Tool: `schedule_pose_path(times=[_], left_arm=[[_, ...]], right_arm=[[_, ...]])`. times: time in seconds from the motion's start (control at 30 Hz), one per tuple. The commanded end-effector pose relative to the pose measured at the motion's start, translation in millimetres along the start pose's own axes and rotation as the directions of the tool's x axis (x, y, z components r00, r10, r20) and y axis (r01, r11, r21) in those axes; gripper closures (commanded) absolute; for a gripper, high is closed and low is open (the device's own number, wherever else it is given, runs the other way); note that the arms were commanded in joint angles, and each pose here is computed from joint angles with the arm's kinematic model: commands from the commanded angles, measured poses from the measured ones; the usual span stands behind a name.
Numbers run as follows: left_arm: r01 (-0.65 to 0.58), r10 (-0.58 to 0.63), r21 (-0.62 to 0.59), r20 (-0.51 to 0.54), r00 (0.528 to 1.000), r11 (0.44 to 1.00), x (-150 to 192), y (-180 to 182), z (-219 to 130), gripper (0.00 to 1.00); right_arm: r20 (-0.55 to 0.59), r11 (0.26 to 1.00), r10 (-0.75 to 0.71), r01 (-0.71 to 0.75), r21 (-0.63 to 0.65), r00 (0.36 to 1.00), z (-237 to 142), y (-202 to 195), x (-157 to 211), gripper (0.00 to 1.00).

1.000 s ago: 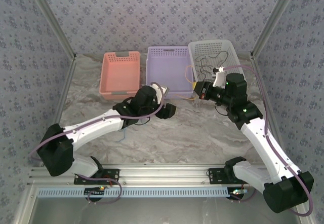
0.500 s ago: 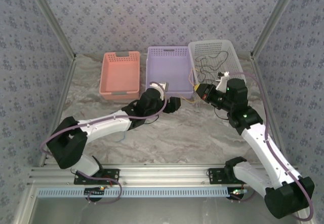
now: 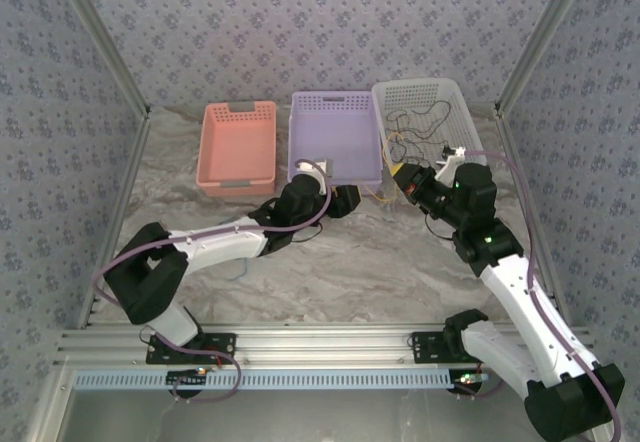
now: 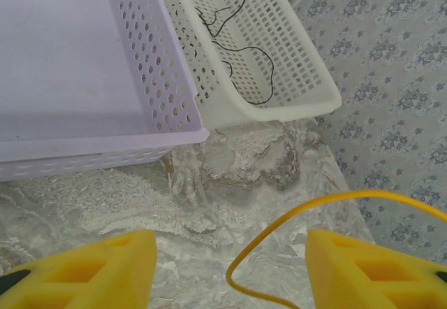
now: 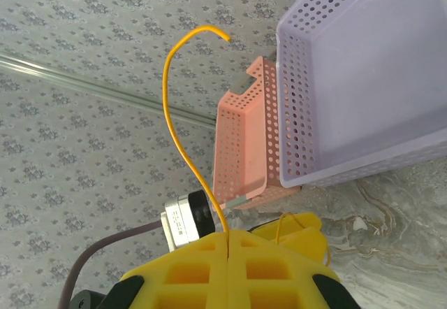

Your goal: Untangle the cables

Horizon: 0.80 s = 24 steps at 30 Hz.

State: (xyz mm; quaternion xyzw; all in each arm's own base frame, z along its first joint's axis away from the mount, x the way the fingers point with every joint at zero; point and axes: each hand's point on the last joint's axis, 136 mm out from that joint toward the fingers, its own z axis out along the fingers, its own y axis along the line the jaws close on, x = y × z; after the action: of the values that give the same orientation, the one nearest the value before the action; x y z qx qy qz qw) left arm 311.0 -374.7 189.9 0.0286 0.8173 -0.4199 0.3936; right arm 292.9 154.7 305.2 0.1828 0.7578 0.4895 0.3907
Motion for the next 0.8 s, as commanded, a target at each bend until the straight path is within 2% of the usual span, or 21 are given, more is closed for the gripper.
schedule_pose_path(times=[0.0,0.07,0.37,0.53,0.7,0.77], left_arm=[[0.012,-0.013,0.042,0.011,1.0,0.999,-0.7,-6.7,2.8,0.42],[0.011,-0.011,0.042,0.014,1.0,0.999,-1.6,-7.5,3.9,0.43],[0.026,-0.026,0.019,0.007,1.0,0.999,2.2,-0.5,11.4,0.61],[0.006,-0.006,-0.002,-0.004,1.0,1.0,5.8,4.6,9.2,0.78],[-0.033,0.032,-0.007,-0.054,0.998,0.999,19.9,9.8,4.5,0.99],[-0.056,0.056,0.004,-0.074,0.996,0.998,27.9,8.9,1.4,1.0]], right_arm=[[0.03,0.999,0.031,-0.03,-0.02,0.999,-1.4,2.4,-5.3,1.0],[0.029,0.999,0.037,-0.036,-0.02,0.999,-1.3,1.9,-5.0,1.0],[0.048,0.999,0.046,-0.045,-0.025,0.998,-6.1,4.4,-8.3,1.0],[0.068,0.999,0.043,-0.042,-0.02,0.997,-12.0,3.9,-13.6,1.0],[0.102,1.0,0.026,-0.024,-0.019,0.994,-16.7,7.3,-29.5,1.0],[0.112,1.0,0.011,-0.009,-0.018,0.994,-17.0,10.7,-36.3,1.0]])
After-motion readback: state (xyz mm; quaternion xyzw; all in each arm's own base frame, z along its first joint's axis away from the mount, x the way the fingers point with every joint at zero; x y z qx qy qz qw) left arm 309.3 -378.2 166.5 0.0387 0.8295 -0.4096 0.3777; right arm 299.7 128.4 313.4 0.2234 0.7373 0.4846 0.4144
